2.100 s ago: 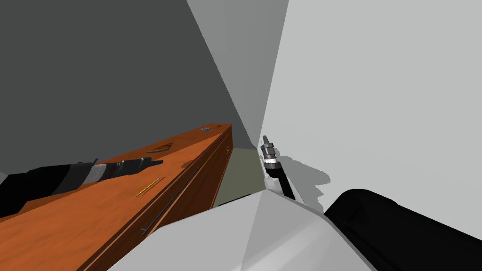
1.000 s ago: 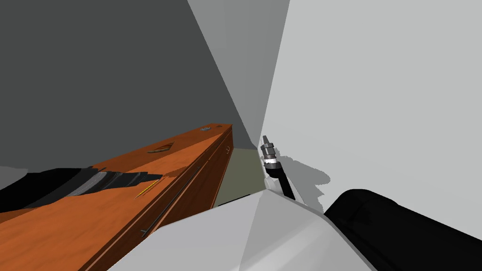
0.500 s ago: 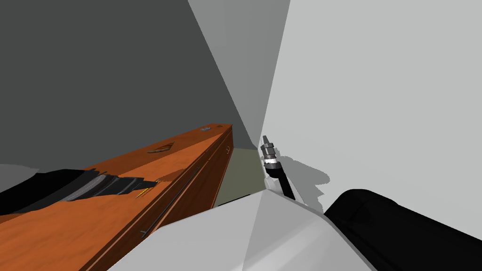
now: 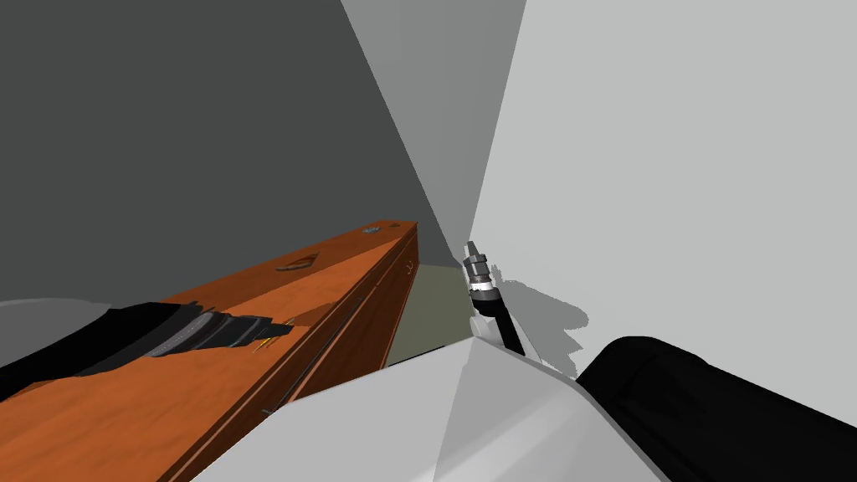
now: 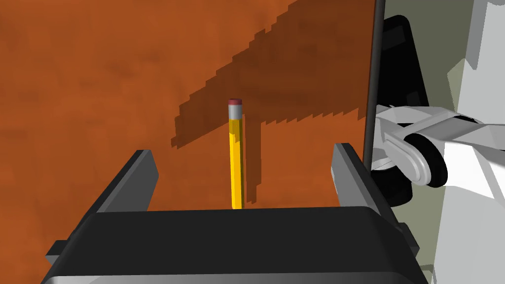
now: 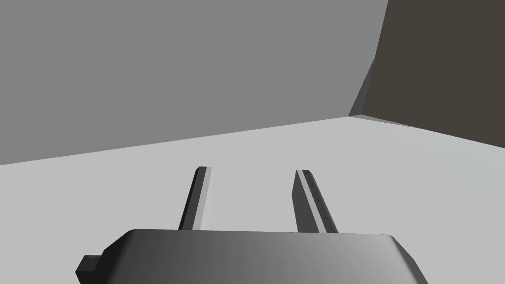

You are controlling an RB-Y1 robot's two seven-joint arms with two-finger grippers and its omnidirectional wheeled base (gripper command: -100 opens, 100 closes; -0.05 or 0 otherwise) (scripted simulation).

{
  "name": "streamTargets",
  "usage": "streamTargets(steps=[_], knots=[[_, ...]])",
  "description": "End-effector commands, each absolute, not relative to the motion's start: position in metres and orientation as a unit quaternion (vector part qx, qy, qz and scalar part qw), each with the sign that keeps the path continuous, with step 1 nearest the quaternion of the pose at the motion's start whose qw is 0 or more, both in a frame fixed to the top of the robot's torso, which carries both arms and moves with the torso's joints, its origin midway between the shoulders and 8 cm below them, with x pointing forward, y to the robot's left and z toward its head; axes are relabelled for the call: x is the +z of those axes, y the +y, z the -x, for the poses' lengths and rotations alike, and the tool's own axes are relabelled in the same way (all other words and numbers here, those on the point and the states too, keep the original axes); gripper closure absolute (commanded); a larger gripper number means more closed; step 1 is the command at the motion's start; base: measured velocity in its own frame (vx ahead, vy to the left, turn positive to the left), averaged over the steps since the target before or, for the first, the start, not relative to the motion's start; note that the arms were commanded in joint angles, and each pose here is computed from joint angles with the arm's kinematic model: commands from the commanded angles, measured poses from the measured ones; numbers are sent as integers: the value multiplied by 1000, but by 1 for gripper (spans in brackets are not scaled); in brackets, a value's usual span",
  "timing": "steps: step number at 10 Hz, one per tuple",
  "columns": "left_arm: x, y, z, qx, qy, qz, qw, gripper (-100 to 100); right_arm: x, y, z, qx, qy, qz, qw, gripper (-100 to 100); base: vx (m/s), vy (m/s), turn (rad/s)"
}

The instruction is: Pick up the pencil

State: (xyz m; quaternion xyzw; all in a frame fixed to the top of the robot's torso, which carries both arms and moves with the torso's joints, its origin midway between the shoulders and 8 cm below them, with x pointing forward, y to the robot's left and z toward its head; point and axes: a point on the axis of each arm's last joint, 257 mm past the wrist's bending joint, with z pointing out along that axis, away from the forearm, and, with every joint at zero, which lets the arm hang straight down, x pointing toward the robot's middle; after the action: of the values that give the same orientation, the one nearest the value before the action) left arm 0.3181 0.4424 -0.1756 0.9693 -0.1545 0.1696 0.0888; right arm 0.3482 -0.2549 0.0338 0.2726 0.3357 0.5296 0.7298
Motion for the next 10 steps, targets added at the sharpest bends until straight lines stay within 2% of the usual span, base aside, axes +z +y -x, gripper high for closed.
streamTargets(steps=[1, 4, 6, 7, 10], knots=[[-180, 429, -317, 169, -160, -968, 90, -100, 34, -255, -348, 530, 336, -273, 730, 0, 65, 47, 75], [-184, 405, -314, 171, -170, -966, 89, -100, 34, -255, -348, 530, 336, -273, 730, 0, 54, 46, 68], [-183, 404, -315, 173, -172, -966, 87, -100, 34, -255, -348, 530, 336, -273, 730, 0, 8, -10, 26], [-183, 403, -315, 173, -172, -966, 87, 100, 34, -255, -348, 530, 336, -273, 730, 0, 0, 0, 0], [-183, 403, -315, 173, -172, -966, 87, 100, 34, -255, -348, 530, 336, -273, 730, 0, 0, 0, 0]])
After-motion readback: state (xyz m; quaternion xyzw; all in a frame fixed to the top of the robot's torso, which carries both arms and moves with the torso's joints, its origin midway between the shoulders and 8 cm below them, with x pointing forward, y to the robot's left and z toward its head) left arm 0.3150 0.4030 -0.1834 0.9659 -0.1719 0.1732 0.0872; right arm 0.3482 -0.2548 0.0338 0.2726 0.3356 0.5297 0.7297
